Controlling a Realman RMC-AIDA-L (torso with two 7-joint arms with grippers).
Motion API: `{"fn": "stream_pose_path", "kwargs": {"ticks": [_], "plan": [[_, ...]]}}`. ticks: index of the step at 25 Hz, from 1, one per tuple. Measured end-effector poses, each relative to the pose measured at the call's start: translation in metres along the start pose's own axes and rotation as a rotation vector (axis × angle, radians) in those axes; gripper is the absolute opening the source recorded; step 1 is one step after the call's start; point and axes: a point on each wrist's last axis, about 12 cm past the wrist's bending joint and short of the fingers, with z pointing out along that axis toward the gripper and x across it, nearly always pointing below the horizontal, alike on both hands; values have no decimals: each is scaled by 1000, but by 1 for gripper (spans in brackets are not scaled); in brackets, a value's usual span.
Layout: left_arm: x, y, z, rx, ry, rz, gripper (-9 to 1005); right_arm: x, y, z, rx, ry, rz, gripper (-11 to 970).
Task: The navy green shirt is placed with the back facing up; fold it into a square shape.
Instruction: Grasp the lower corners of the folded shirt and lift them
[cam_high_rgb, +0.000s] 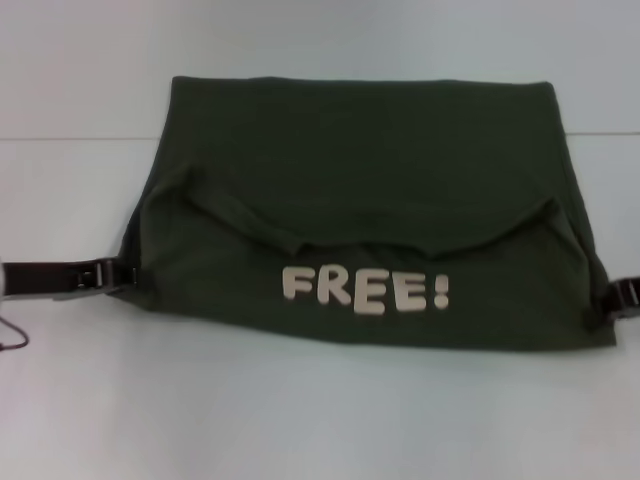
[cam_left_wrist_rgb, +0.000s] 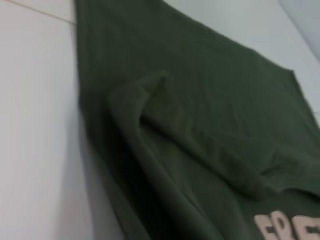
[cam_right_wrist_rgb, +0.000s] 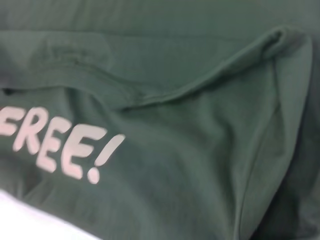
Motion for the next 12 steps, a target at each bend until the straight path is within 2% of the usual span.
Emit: {"fn": "stream_pose_path", "kwargs": {"ticks": [5, 12], "plan": [[17, -1, -20, 97, 94, -31, 34, 21, 0, -13, -95, 117, -63, 30], [56, -8, -39, 204, 354, -88, 34, 62, 2, -13, -246, 271, -175, 29]]}}
